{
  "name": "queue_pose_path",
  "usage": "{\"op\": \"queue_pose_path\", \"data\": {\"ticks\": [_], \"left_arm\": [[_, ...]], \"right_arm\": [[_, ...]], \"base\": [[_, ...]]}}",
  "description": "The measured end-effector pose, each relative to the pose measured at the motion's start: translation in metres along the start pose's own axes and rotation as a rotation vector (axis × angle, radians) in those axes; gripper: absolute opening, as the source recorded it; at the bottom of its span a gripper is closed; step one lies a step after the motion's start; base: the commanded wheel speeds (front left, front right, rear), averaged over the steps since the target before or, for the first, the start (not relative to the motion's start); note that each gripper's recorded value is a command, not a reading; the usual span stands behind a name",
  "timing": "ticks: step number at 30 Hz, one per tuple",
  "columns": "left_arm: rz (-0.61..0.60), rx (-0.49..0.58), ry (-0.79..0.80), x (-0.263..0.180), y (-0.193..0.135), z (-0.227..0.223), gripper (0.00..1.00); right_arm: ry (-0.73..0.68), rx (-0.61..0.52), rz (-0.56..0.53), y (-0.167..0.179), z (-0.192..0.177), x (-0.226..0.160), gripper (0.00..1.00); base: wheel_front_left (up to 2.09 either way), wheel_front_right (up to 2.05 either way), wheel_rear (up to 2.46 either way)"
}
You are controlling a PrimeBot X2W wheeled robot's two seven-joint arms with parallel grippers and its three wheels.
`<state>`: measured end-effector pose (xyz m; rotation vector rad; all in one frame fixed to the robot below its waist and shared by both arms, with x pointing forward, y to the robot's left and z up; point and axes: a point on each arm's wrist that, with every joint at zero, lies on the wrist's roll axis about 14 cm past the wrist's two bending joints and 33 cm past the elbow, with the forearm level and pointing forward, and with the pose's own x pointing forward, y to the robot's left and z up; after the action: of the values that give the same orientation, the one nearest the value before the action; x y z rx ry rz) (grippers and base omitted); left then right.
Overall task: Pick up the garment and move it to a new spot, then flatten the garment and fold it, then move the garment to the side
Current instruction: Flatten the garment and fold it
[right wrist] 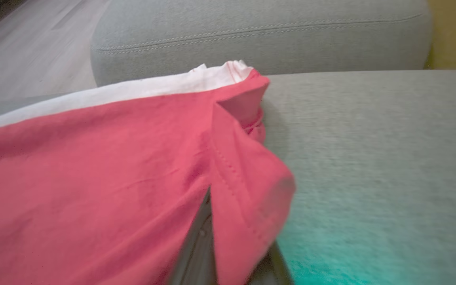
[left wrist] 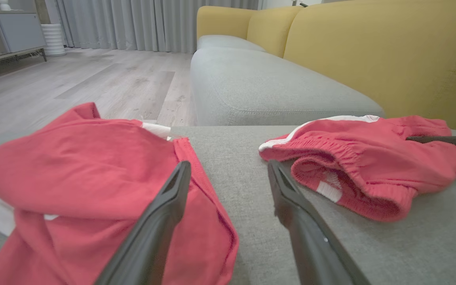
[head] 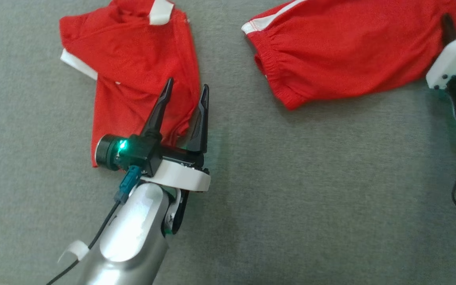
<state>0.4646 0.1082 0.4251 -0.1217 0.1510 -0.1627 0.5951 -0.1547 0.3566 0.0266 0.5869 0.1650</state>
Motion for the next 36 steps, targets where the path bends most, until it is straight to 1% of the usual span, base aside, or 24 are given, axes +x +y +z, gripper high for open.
{"op": "queue_pose_path", "data": {"ticks": [3,8,15,18,22,26,27,36], "left_arm": [[-0.017,-0.004,-0.013,0.002,-0.007,0.005,1.0],[-0.038,-0.011,-0.046,0.004,-0.016,0.017,1.0],[-0.084,-0.016,-0.06,-0.002,-0.034,0.023,1.0],[-0.097,-0.012,-0.064,-0.003,-0.038,0.025,1.0],[-0.092,-0.006,-0.068,-0.003,-0.036,0.026,1.0],[-0.082,-0.002,-0.072,-0.005,-0.032,0.028,1.0],[-0.074,-0.001,-0.077,-0.007,-0.03,0.031,1.0],[-0.052,-0.001,-0.093,-0.026,-0.025,0.039,1.0]], "right_arm": [[-0.044,0.028,-0.029,-0.017,0.005,-0.012,0.0],[-0.124,0.066,-0.104,-0.06,0.015,-0.045,0.0],[-0.177,0.126,-0.267,-0.132,0.004,-0.103,0.0],[-0.2,0.155,-0.311,-0.148,0.003,-0.117,0.0],[-0.245,0.17,-0.313,-0.147,0.008,-0.118,0.0],[-0.306,0.176,-0.282,-0.133,0.02,-0.114,0.0],[-0.342,0.173,-0.252,-0.121,0.03,-0.113,0.0],[-0.481,0.159,-0.064,-0.046,0.078,-0.118,0.0]], "base": [[0.0,0.0,0.0],[0.0,0.0,0.0],[0.0,0.0,0.0],[0.0,0.0,0.0],[0.0,0.0,0.0],[0.0,0.0,0.0],[0.0,0.0,0.0],[0.0,0.0,0.0]]}}
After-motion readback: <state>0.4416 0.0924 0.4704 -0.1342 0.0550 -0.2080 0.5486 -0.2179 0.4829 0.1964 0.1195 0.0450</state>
